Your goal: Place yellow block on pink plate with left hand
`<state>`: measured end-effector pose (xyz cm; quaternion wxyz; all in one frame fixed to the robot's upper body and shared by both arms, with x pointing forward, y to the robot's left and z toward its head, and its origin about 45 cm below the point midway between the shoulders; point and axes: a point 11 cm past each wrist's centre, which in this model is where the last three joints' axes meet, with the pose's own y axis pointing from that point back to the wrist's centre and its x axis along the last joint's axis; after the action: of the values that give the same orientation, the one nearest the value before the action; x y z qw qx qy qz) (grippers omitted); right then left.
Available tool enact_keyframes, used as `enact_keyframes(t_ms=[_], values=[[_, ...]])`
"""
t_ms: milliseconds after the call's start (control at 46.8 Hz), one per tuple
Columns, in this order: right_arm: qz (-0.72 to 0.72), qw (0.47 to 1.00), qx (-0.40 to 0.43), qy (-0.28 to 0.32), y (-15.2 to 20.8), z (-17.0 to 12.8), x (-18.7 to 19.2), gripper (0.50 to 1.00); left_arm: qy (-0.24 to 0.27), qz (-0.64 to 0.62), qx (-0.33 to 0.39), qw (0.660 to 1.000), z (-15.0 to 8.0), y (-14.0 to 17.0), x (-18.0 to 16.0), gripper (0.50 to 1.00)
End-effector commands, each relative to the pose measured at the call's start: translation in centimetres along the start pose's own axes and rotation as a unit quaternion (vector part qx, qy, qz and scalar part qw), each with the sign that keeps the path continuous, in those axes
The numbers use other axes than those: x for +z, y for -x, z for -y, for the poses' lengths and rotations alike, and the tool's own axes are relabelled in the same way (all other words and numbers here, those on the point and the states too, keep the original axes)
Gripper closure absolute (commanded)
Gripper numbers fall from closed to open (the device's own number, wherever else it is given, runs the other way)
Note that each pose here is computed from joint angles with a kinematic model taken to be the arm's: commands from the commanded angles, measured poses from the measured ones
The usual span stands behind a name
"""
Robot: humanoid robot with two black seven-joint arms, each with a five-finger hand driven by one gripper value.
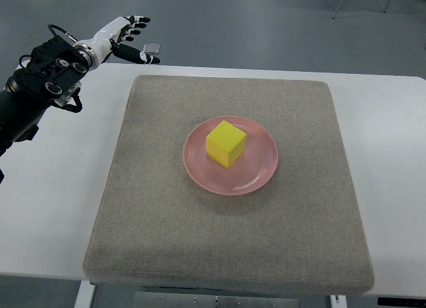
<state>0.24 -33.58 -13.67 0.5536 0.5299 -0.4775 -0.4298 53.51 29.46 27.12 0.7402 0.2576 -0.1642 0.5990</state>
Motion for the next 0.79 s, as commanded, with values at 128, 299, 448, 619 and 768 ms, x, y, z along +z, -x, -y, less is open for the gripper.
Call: enact_keyframes(t_ms=[128,299,448,619,768], values=[[0.000,1.000,0.000,0.000,0.0,0.0,0.0,0.576,-0.016,-0.055,0.029,0.998,0.0,0.0,-0.8,0.568],[0.001,1.000,0.000,0.000,0.0,0.0,0.0,0.576,-0.080,-0.100,0.046,0.991,-0.3,-0.1,-2.9,0.585],[0.001,1.000,0.000,0.000,0.0,0.0,0.0,0.576,-0.099,-0.130,0.051,0.985,-0.5,0.0,-3.7,0.585],[0.001,1.000,0.000,0.000,0.0,0.0,0.0,0.576,-0.096,-0.175,0.062,0.978,-0.5,-0.2,-3.8,0.585],[0.001,1.000,0.000,0.000,0.0,0.0,0.0,0.576,-0.094,-0.235,0.073,0.965,-0.6,-0.1,-4.2,0.596]])
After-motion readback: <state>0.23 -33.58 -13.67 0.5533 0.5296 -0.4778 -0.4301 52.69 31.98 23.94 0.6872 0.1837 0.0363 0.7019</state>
